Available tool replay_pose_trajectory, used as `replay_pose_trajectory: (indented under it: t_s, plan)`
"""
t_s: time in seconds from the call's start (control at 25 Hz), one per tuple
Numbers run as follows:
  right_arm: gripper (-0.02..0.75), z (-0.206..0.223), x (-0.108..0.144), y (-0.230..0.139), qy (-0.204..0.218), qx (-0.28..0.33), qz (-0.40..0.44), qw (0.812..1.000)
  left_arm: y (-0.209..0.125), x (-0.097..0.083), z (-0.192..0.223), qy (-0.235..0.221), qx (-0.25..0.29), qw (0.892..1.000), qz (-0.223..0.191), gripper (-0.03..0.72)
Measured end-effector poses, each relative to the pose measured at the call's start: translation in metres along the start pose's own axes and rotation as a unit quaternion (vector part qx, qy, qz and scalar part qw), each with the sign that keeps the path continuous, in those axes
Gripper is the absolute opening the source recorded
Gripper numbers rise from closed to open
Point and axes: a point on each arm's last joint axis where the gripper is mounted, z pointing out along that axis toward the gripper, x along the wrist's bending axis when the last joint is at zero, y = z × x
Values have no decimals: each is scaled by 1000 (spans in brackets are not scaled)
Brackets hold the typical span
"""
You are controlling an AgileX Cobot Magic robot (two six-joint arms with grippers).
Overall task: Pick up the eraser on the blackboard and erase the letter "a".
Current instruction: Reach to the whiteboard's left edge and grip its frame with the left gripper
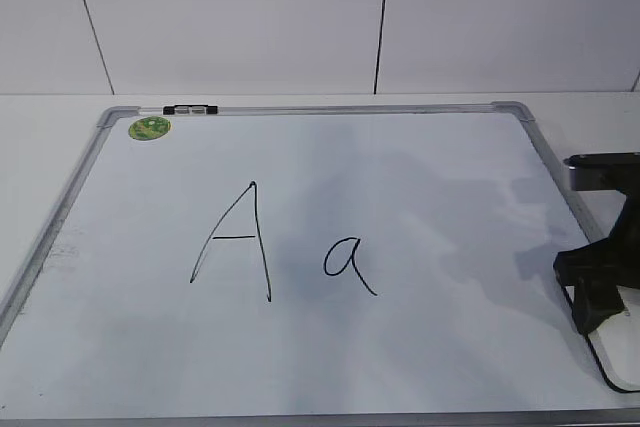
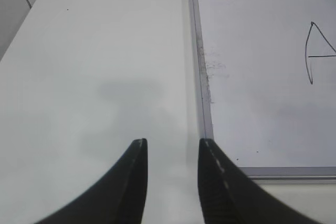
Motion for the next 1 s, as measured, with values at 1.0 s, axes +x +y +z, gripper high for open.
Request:
replay_pose_trajectory:
  t_s: [1.0]
  plan:
    - [540, -49, 22, -1, 37, -42, -37, 998, 0, 0, 0, 0, 0, 1000, 0, 245]
